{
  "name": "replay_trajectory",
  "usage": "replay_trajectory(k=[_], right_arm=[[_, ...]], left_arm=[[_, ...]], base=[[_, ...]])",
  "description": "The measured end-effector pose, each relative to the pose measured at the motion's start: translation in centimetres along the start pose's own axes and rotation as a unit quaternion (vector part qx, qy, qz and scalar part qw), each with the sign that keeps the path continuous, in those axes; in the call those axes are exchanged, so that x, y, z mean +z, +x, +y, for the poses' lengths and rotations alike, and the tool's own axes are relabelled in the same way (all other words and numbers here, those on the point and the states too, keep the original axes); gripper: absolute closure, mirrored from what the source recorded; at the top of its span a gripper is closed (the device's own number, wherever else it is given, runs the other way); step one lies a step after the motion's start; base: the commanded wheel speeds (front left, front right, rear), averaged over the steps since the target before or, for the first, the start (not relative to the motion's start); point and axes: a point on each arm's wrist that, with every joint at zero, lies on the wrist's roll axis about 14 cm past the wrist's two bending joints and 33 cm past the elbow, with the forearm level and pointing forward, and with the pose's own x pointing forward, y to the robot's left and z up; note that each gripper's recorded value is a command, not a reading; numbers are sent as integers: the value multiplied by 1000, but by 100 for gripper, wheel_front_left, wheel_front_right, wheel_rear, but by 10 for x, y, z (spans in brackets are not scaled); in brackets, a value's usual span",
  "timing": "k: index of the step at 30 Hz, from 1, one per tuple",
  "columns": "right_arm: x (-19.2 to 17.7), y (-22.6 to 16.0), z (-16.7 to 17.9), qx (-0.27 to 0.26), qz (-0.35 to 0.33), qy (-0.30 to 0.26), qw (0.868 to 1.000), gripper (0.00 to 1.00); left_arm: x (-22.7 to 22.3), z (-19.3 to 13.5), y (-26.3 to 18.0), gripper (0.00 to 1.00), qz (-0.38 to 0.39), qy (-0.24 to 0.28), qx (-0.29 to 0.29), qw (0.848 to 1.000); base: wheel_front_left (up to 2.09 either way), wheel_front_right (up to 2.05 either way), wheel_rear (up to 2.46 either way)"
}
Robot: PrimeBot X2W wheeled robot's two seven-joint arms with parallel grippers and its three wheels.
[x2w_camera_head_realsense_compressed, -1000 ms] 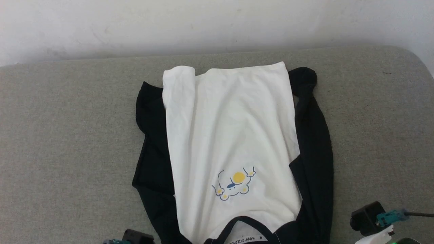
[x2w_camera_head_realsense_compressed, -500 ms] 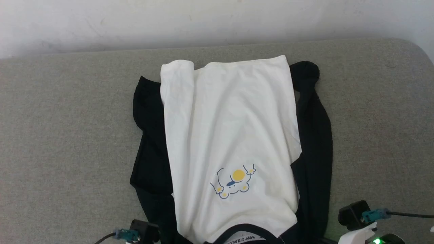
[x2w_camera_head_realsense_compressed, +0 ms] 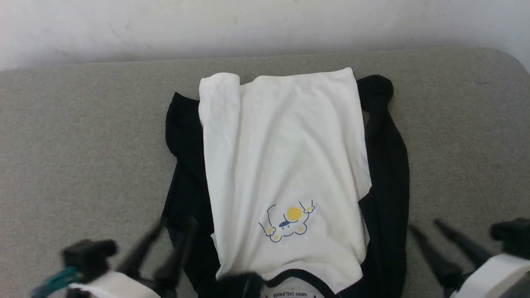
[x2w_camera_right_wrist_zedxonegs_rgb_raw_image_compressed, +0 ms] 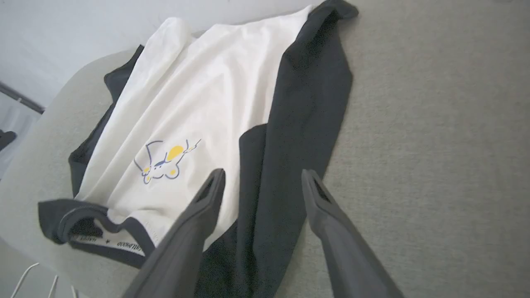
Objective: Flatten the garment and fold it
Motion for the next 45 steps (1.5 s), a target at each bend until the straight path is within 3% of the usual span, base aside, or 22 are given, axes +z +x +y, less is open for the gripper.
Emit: replay_trajectory(k=[3,6,11,15,23,29,35,39,42,45], right_arm=[[49,-5,-9,-35,-116,-29,992,0],[83,-11,-11,-63,-215,-48,973,0],[109,-18,-7,-91,-315,-94,940,0],[108,-16,-7,-103,-340,-122,927,0],[92,-8,-12,-104,-331,-115,931,0],[90,-1,-13,-101,-327,-110,933,0],[93,15,-15,-97,-324,-104,935,0],[88,31,-20,-97,-310,-98,941,0],[84,44,-24,-96,-300,-95,944,0],[78,54,-29,-98,-288,-92,948,0]], left_arm=[[52,11,-1,0,-126,42,30,991],[81,19,-4,0,-218,76,65,971],[87,25,-1,0,-262,125,111,951],[102,28,-5,0,-300,170,155,926],[93,30,-8,0,-297,177,172,923],[109,28,7,0,-298,220,125,920],[159,25,58,0,-251,271,60,927],[185,32,100,0,-180,275,35,944],[179,43,129,0,-85,312,33,946],[157,62,152,0,13,312,43,949]], base=[[0,0,0],[0,0,0],[0,0,0],[0,0,0],[0,0,0],[0,0,0],[0,0,0],[0,0,0],[0,0,0],[0,0,0]])
